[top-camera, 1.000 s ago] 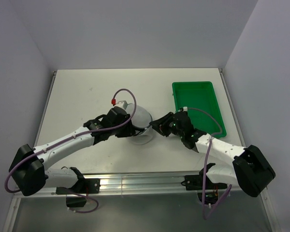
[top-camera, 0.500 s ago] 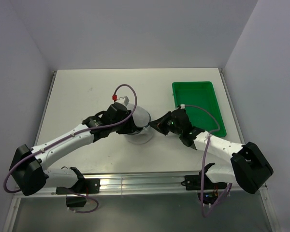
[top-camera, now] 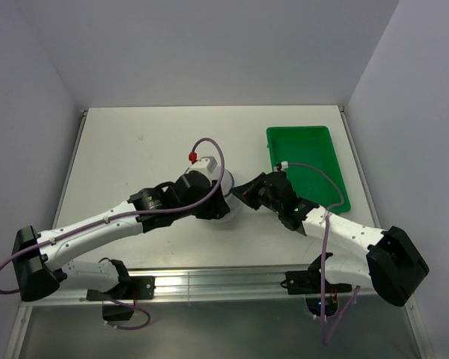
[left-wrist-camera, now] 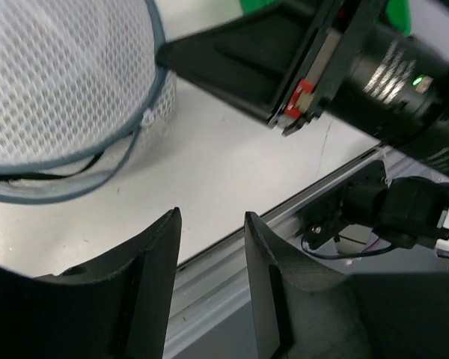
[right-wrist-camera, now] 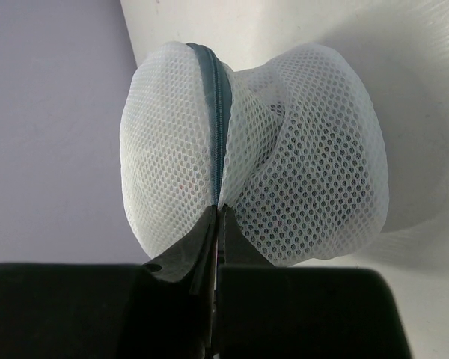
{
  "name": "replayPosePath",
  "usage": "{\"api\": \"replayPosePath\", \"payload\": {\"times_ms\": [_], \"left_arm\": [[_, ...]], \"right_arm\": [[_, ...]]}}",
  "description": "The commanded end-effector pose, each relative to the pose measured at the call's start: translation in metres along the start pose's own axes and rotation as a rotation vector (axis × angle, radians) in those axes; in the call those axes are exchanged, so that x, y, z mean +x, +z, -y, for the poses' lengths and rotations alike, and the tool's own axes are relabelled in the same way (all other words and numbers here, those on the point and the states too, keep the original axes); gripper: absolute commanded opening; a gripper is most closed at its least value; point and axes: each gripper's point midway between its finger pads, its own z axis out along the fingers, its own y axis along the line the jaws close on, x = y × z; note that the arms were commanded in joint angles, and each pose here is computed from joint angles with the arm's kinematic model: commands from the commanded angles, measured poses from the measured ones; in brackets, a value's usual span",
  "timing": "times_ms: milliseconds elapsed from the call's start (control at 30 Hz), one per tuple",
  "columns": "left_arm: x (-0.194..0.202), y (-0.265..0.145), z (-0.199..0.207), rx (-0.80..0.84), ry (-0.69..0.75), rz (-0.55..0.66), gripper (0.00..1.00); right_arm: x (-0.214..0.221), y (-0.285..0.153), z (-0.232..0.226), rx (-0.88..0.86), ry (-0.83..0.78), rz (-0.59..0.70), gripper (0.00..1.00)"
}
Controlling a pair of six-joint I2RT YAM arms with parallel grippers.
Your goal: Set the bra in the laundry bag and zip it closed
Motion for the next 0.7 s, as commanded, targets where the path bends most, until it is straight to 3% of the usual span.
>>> {"api": "replayPosePath", "payload": {"times_ms": [0,267,667], "left_arm": [[0.008,0.008,-0.001,0.008,-0.066,0.026,0.45],[0.029,0.039,-0.002,0.027,-0.120,0.060,0.46],[-0.010,0.057,-0.016,0.130,-0.169,0.169,0.50]], "right_arm": [[-0.009,-0.006,-0.020,-0.059,0.011,0.048,0.00],[-0.009,-0.010,-0.018,-0.064,0.015,0.054,0.00],[-0.006,-0.011,-0.010,-0.057,0.010,0.042,0.00]]}}
